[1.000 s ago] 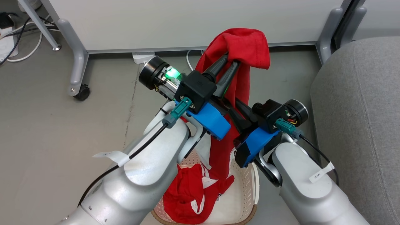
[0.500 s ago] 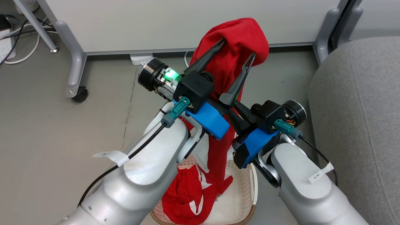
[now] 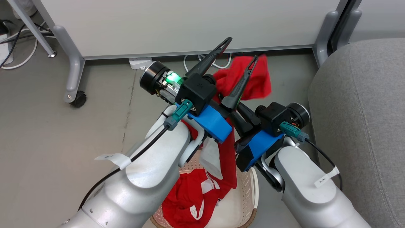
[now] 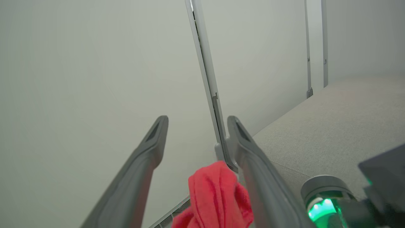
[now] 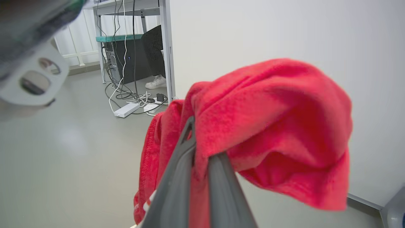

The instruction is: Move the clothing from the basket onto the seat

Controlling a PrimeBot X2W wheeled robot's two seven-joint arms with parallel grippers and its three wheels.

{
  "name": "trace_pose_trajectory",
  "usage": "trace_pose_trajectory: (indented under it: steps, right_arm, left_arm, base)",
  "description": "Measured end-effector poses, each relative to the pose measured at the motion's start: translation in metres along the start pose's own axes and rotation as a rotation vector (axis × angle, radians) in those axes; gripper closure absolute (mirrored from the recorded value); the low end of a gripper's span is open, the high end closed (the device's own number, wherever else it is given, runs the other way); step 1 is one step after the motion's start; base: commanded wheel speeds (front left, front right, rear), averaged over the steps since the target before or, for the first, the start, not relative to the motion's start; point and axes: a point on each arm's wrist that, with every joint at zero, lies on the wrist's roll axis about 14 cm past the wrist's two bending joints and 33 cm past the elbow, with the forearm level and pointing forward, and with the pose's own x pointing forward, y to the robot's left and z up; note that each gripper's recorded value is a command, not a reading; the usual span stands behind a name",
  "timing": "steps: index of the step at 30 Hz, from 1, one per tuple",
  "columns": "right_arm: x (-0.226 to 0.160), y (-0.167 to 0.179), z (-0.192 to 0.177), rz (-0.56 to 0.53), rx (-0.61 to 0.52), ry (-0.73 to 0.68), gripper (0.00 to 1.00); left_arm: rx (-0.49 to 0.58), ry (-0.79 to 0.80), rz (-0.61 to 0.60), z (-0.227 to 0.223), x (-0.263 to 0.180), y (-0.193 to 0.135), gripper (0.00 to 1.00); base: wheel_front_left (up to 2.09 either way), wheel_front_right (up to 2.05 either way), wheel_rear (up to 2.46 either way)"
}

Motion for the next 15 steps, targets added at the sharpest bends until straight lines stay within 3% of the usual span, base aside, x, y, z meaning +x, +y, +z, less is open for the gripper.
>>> trace_pose_trajectory:
  steps: [15]
  right_arm:
    - [-0.022,-0.042,0.016,-0.141,0.027,-0.066,1.00]
  left_arm:
    - [-0.032,-0.001,-0.033,-0.010,0.007,-0.015,0.00]
  base:
    - [0.00,0.00,0.00]
